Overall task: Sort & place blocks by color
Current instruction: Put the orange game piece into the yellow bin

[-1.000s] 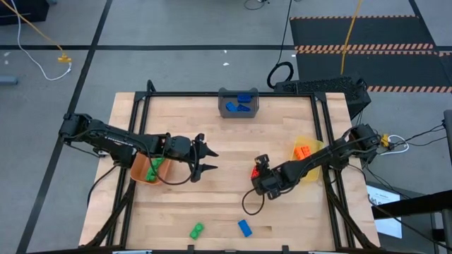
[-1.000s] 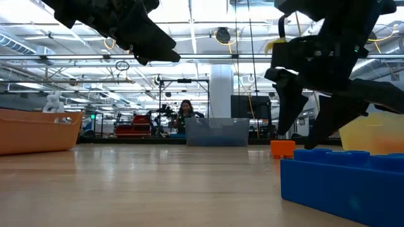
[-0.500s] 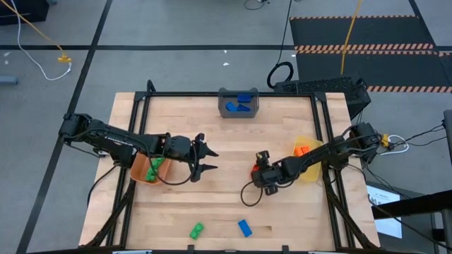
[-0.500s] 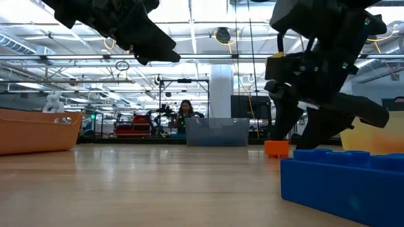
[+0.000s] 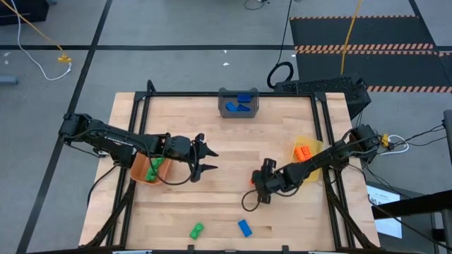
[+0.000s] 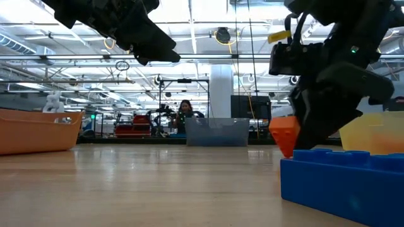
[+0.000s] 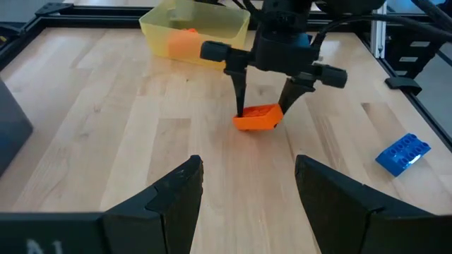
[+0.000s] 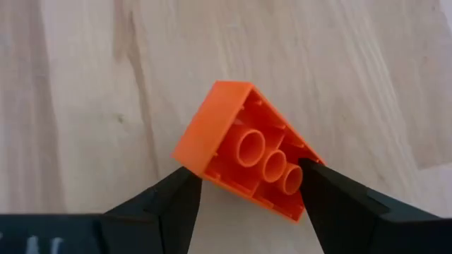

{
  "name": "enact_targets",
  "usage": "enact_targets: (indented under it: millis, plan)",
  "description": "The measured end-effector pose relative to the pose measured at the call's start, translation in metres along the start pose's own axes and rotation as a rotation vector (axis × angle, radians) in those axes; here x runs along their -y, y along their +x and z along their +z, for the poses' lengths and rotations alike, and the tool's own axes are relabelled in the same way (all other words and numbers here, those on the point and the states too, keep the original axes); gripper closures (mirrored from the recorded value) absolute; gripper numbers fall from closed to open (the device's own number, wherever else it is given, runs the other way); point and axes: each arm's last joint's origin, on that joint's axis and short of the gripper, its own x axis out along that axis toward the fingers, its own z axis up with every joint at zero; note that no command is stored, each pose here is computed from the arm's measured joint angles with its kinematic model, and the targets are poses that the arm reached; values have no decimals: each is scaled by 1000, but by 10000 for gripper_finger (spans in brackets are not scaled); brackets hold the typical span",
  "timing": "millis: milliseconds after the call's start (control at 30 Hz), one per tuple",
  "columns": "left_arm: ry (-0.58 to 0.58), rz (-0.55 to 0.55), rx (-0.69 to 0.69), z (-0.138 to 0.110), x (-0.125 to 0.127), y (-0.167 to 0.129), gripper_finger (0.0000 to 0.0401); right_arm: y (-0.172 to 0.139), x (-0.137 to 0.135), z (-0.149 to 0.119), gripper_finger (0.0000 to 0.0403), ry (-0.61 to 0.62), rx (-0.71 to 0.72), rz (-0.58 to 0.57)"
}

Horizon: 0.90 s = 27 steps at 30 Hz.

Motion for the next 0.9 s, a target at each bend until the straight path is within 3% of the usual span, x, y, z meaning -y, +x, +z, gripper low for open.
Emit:
enact_targets:
  millis: [233, 467, 567, 700, 800, 900]
  plan:
    - [-4, -1, 8, 1, 0, 0, 178, -2, -4, -4, 222, 29, 17, -38]
    - [-6, -3, 5, 1, 0, 0, 178, -12, -1, -1, 311, 44, 43, -48]
    - [-5, -3, 5, 0, 0, 0, 178, -33, 6, 0, 340, 51, 54, -47]
    - [-5, -3, 5, 1, 0, 0, 178, -74, 25, -2, 349, 107, 99, -97]
    - [-4, -3, 2, 0, 0, 0, 178, -106, 42, -10, 350, 208, 103, -106]
    - [-4, -2, -1, 0, 0, 0, 178, -133, 63, -28, 351, 385, 53, -151]
